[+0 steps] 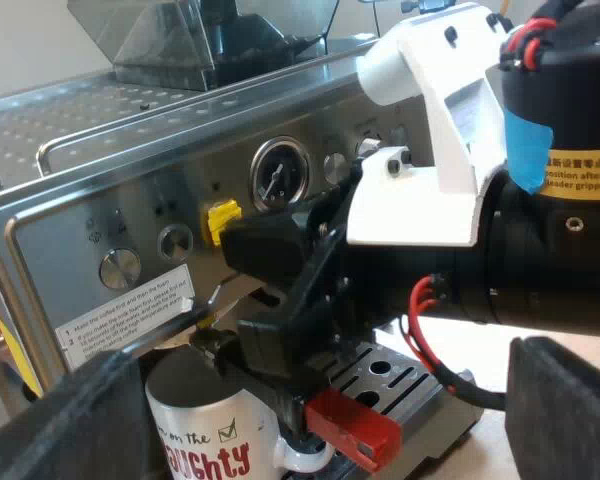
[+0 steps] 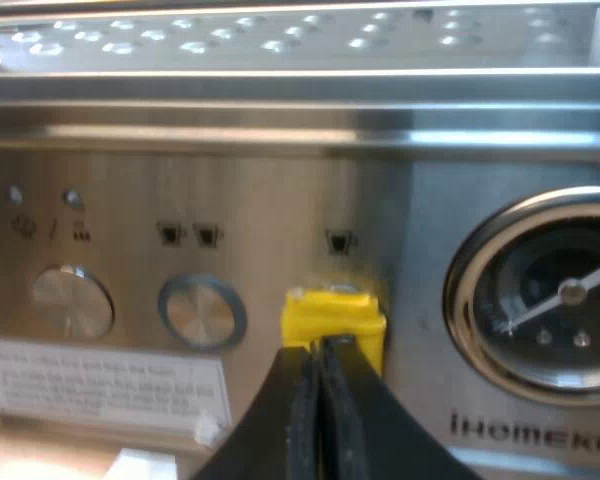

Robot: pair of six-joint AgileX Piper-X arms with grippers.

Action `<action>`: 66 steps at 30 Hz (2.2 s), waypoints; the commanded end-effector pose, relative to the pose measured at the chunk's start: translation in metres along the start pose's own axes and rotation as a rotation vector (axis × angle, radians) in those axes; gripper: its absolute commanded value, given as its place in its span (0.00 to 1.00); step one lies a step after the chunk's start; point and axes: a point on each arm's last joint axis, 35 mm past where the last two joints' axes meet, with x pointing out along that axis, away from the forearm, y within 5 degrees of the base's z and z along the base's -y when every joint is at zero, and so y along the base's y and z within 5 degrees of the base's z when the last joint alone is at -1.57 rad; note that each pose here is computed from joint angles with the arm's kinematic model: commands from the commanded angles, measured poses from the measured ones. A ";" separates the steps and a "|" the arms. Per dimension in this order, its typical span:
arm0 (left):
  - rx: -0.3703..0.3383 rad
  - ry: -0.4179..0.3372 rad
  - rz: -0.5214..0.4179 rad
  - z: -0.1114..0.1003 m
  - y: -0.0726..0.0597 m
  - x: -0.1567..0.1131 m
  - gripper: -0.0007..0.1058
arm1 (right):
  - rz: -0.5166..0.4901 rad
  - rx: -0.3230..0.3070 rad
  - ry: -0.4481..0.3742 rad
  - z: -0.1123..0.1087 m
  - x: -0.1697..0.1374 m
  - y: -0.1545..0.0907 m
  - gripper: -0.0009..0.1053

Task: Place mug into machine

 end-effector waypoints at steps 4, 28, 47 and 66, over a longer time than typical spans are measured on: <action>0.035 -0.067 -0.004 0.022 -0.005 -0.012 0.71 | 0.069 -0.052 0.005 0.011 -0.031 0.012 0.01; 0.004 -0.112 0.139 0.040 -0.005 -0.027 0.71 | 0.405 -0.113 0.049 0.056 -0.101 -0.058 0.62; -0.080 0.036 0.290 0.100 0.012 0.039 0.71 | 0.156 -0.013 0.218 0.051 -0.106 -0.225 0.62; -0.132 0.212 0.632 0.095 0.045 0.037 0.71 | -0.135 0.158 0.500 0.006 -0.125 -0.325 0.62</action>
